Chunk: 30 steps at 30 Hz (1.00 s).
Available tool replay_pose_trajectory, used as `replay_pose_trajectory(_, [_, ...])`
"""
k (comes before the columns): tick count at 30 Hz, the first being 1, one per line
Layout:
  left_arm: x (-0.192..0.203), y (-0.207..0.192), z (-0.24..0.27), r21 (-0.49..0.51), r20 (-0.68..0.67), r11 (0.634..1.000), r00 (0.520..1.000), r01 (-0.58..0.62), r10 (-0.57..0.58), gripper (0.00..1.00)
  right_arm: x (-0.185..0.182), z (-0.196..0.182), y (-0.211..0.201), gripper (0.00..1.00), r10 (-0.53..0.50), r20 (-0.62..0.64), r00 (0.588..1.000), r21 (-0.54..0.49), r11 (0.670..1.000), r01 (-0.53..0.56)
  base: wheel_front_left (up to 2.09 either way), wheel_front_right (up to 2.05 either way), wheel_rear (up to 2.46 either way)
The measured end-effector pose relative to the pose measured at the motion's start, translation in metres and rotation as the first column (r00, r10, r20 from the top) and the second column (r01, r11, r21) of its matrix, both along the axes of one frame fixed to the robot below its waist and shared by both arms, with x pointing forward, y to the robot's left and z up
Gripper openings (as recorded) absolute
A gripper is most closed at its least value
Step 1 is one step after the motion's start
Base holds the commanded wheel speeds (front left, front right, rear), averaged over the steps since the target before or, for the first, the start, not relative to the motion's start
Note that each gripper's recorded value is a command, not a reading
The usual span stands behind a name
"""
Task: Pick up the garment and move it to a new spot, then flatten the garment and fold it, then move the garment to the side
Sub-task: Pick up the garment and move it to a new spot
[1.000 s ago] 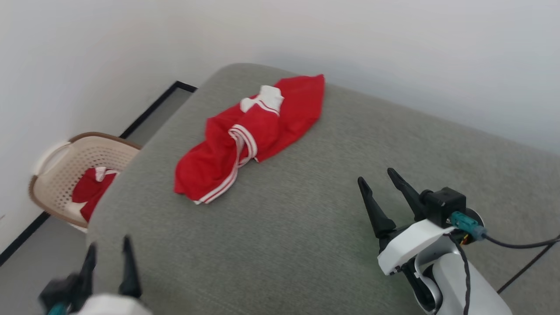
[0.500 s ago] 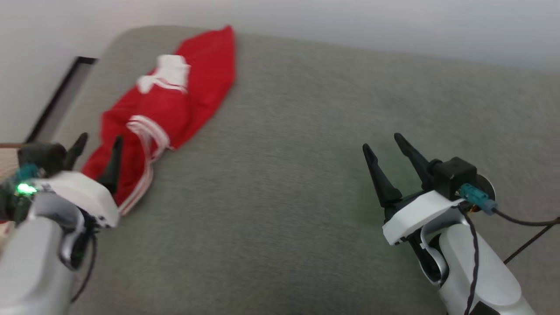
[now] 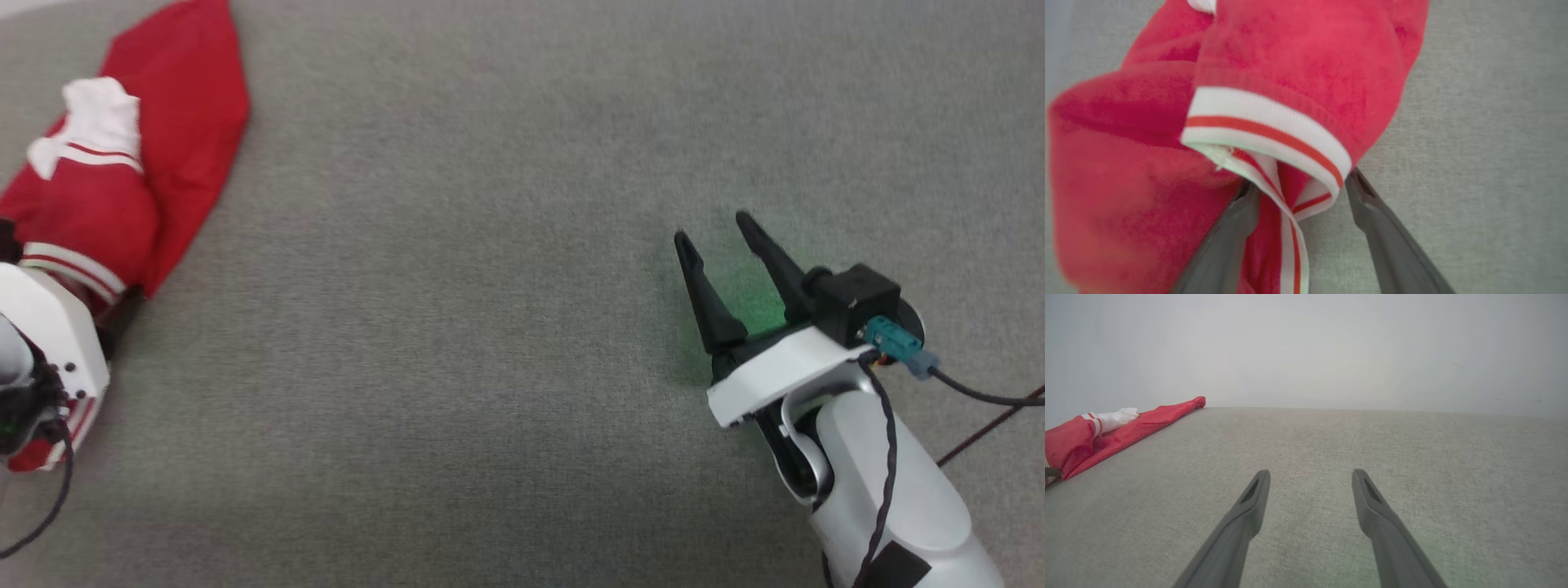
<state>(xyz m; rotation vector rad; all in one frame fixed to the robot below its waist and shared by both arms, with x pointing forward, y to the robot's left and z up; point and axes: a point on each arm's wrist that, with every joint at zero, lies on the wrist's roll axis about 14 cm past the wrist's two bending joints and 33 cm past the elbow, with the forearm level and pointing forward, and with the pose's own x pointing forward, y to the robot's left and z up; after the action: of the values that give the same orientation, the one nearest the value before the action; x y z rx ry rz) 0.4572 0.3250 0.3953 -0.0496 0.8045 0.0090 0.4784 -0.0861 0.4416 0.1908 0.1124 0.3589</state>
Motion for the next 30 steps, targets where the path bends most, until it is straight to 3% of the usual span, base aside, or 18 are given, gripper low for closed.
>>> replay_pose_trajectory(9, [0.024, 0.006, -0.041, -0.001, -0.12, 0.999, 0.992, -0.049, 0.048, 1.0, 0.015, -0.023, -0.013, 1.0, -0.032, -0.033, 0.999, -0.014, 0.999, 0.031, 0.0, 0.0, 0.0])
replay_pose_trajectory(10, [0.026, 0.006, -0.044, -0.007, -0.124, 0.998, 0.991, -0.057, 0.056, 0.82, 0.016, -0.025, -0.013, 1.0, -0.031, -0.035, 0.999, -0.016, 0.999, 0.031, 0.0, 0.0, 0.0])
replay_pose_trajectory(11, [0.027, 0.007, -0.046, -0.008, -0.128, 0.998, 0.99, -0.062, 0.06, 0.49, 0.017, -0.025, -0.012, 1.0, -0.03, -0.033, 0.999, -0.014, 0.999, 0.03, 0.0, 0.0, 0.0])
replay_pose_trajectory(12, [0.028, 0.007, -0.047, -0.004, -0.129, 0.998, 0.99, -0.057, 0.056, 0.36, 0.017, -0.026, -0.012, 1.0, -0.029, -0.034, 0.999, -0.014, 0.999, 0.029, 0.0, 0.0, 0.0])
replay_pose_trajectory(13, [0.029, 0.006, -0.045, 0.002, -0.108, 0.999, 0.993, -0.052, 0.052, 0.13, 0.017, -0.024, -0.01, 1.0, -0.025, -0.03, 0.999, -0.012, 1.0, 0.025, 0.0, 0.0, 0.0])
replay_pose_trajectory(14, [0.029, 0.006, -0.042, 0.005, -0.091, 0.999, 0.995, -0.05, 0.051, 0.0, 0.017, -0.021, -0.009, 1.0, -0.024, -0.024, 0.999, -0.01, 1.0, 0.024, 0.0, 0.0, 0.0])
replay_pose_trajectory(23, [0.04, 0.002, 0.011, 0.091, 0.125, 0.995, 0.991, 0.028, -0.039, 0.0, 0.005, 0.008, 0.0, 1.0, -0.012, 0.024, 1.0, 0.014, 1.0, 0.012, 0.0, 0.0, 0.0])
replay_pose_trajectory(30, [0.067, -0.05, 0.074, 0.142, 0.322, 0.971, 0.918, 0.192, -0.229, 0.0, -0.01, 0.03, -0.01, 1.0, -0.048, 0.06, 0.997, 0.03, 0.998, 0.047, 0.0, 0.0, 0.0])
